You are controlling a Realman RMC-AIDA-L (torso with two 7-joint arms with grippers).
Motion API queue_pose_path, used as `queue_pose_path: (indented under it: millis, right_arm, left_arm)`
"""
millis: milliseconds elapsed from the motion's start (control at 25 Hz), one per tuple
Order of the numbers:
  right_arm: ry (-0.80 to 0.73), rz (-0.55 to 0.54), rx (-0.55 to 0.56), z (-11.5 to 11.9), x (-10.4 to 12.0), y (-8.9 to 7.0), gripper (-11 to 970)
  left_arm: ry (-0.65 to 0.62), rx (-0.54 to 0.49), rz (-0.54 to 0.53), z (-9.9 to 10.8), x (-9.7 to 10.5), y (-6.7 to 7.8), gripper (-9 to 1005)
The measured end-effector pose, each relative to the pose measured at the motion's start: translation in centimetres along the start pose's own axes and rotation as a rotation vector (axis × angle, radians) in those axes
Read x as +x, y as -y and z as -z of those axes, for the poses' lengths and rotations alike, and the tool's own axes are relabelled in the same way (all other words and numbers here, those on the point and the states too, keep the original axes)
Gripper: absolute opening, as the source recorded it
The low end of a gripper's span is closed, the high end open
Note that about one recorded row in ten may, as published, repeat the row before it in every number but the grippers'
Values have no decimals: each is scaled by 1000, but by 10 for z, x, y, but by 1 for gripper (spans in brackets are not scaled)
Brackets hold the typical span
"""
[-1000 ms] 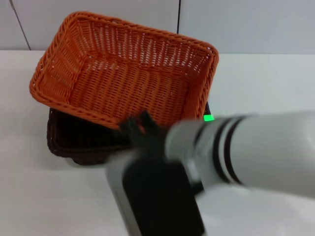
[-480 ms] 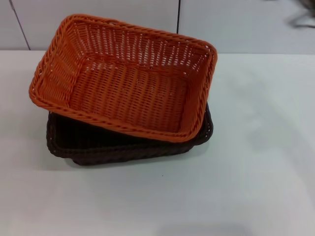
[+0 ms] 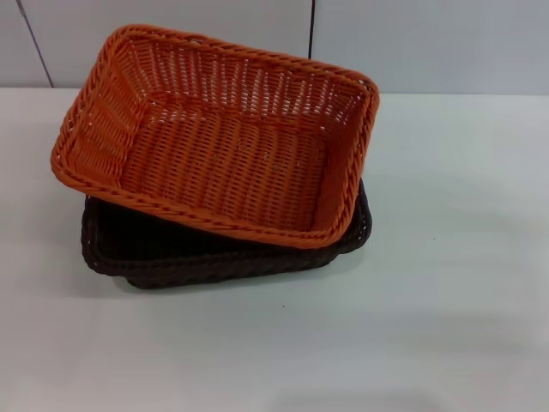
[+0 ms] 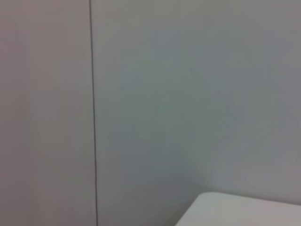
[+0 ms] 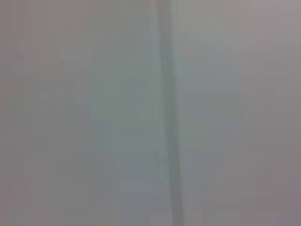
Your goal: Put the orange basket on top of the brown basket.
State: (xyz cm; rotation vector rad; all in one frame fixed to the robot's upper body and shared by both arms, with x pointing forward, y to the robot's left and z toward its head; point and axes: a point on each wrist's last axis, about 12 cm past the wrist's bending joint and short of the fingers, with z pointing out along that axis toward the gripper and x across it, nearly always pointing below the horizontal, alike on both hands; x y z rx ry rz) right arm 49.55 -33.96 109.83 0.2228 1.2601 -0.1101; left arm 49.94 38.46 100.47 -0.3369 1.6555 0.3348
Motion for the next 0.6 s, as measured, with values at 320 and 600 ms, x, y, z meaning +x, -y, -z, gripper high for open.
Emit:
queue_pose_path:
  millis: [320,600]
  right_arm:
    - [26,-7,153,21,23,27,493]
    - [55,39,124,29,30,24,493]
  left_arm:
    - [36,1,-4,4,-2,-2,778]
    - [34,4,-9,7,0,-3,778]
